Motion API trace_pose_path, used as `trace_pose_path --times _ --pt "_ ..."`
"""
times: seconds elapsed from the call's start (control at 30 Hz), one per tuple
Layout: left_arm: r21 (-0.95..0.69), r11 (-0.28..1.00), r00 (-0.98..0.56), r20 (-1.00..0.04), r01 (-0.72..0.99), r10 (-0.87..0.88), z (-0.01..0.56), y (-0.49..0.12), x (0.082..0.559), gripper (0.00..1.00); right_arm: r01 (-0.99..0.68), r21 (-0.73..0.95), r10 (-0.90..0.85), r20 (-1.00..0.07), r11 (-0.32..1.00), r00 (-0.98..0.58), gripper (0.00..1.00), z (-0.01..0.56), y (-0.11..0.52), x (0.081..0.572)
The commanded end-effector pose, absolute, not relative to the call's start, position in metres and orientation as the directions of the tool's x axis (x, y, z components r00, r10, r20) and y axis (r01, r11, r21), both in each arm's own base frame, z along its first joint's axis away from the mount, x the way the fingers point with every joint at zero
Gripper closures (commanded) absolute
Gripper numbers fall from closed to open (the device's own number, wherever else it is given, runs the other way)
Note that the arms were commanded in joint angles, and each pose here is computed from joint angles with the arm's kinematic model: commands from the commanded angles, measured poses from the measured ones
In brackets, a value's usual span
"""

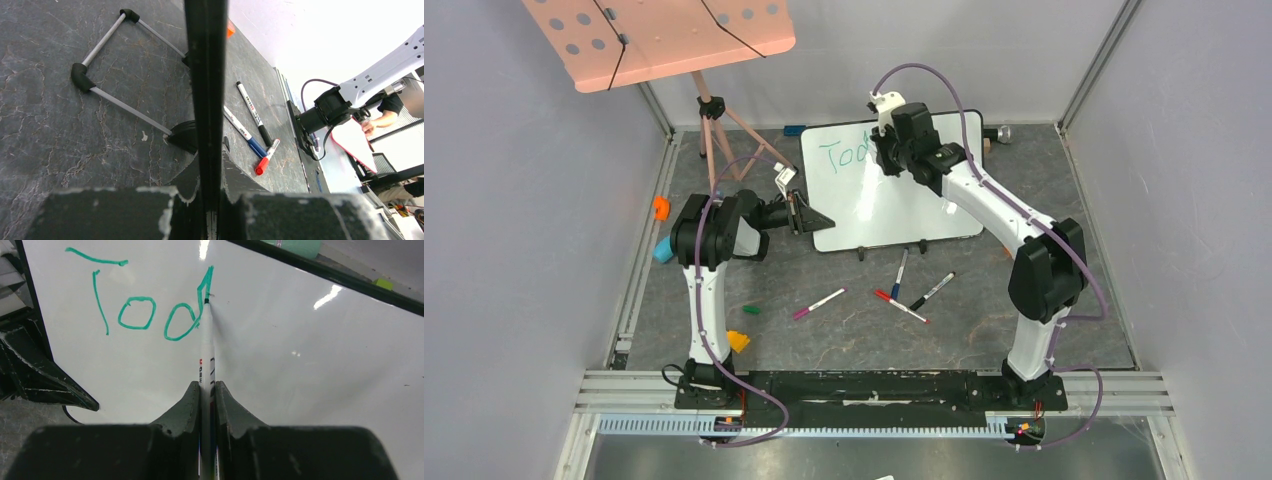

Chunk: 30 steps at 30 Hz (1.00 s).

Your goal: Write a sentence on the whiteboard

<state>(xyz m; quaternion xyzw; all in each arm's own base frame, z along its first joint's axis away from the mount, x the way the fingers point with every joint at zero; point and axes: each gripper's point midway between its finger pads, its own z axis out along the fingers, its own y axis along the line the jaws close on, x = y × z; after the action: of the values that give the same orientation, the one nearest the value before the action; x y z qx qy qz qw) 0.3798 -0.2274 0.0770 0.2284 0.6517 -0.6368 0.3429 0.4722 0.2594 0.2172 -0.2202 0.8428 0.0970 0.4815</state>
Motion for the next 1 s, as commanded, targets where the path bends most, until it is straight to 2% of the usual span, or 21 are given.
trace_pose_path --times 0.0,0.7,0.97 --pt "-0.597 0.068 -0.587 -0.800 0.799 -0.124 0.077 -0.234 0.378 0.98 -0.450 -0.039 -0.263 -0.855 0.892 -0.446 1.00 0.220 0.250 0.467" --pt "-0.595 0.069 -0.585 -0.801 0.801 -0.124 0.078 -0.234 0.378 0.98 -0.492 -0.027 -0.301 -0.819 0.870 -0.488 1.00 0.205 0.244 0.442" --pt "-0.596 0.068 -0.586 -0.801 0.800 -0.124 0.078 -0.234 0.378 0.98 -0.463 -0.038 -0.265 -0.861 0.885 -0.434 1.00 0.240 0.240 0.447"
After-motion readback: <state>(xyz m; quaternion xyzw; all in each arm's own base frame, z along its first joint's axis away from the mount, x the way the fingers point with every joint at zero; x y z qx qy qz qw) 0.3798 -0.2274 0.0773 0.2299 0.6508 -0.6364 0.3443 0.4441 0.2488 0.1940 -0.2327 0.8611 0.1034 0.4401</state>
